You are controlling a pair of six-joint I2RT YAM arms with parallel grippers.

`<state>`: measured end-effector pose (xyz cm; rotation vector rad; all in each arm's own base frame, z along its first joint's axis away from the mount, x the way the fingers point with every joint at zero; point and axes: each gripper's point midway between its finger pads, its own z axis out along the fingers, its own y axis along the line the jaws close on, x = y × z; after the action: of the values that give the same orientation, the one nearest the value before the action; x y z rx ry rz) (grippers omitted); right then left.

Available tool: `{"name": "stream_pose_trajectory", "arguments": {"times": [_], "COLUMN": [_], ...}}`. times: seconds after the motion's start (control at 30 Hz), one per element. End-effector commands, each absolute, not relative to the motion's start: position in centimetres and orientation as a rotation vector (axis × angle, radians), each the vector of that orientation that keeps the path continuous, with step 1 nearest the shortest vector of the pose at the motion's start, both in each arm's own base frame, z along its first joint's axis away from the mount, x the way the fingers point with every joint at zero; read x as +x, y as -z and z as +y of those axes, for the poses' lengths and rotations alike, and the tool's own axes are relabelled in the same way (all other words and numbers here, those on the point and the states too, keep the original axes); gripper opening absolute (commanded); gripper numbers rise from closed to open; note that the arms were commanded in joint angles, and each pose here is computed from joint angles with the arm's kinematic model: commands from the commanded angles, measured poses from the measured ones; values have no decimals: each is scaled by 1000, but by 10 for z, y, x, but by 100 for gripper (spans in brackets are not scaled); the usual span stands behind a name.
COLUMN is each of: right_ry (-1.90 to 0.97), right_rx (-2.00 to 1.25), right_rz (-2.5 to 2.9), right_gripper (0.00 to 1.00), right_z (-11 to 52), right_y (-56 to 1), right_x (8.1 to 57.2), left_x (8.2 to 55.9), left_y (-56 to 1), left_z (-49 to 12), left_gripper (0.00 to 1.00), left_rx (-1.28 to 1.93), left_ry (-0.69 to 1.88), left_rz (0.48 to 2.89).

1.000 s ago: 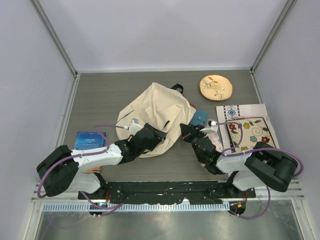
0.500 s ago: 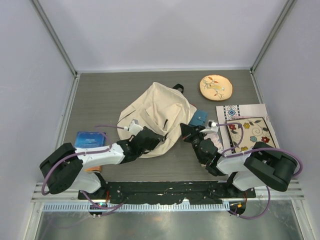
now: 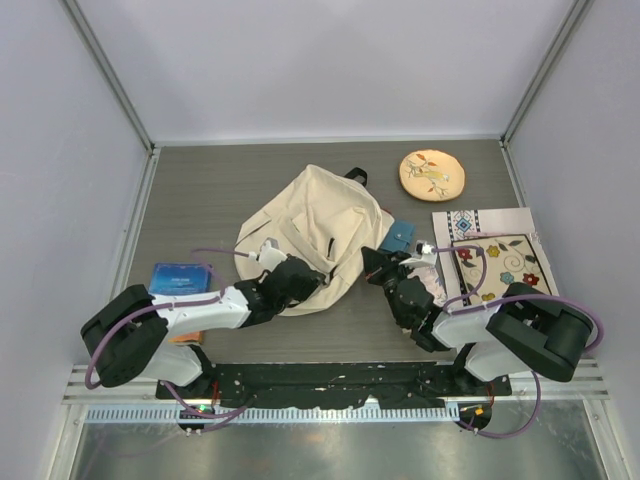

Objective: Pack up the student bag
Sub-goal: Unzip the student bag at the center of the board.

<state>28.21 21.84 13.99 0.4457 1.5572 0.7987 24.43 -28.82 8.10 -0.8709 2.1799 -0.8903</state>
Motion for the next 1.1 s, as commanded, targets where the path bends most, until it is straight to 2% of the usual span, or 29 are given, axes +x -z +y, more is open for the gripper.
{"name": "stream_pose_trajectory", "arguments": {"times": [0.0,0.13,0.27,0.43,0.5,0.53,0.57,0.63,0.77,0.83,1.0,1.07], "right_ry": [-776,-667,-743,-812,-836,-849,-865,-827,-701,-743,-876,-938], "right_rx": [558,543,538,467,460,436,419,366,394,394,457,494], "right_rz": [1474,1612,1701,1807,1843,1915,1933,2050,2118,2085,2143,2173], "right_gripper": [1,1,1,2,16,36,49,68,80,80,80,76], "right_z": [213,205,200,210,216,221,227,228,196,190,192,195], "right_y": [-170,-155,-151,-138,-134,-125,-131,-117,-122,-140,-135,-123], "right_x": [297,318,344,354,357,352,355,345,327,314,277,262], "left_x": [246,237,228,225,227,228,229,232,235,236,230,227], "left_y": [-84,-82,-82,-84,-88,-90,-91,-94,-95,-98,-98,-96], "left_z": [-284,-274,-263,-251,-251,-252,-252,-254,-259,-261,-276,-281], "left_gripper": [0,0,0,0,0,0,0,0,0,0,0,0], "left_rx": [-780,-691,-612,-595,-582,-574,-567,-568,-579,-573,-499,-473], "left_ry": [880,875,867,866,867,860,852,855,895,921,980,1006], "left_rz": [2158,2159,2162,2128,2112,2110,2109,2100,2069,2050,2089,2099]}}
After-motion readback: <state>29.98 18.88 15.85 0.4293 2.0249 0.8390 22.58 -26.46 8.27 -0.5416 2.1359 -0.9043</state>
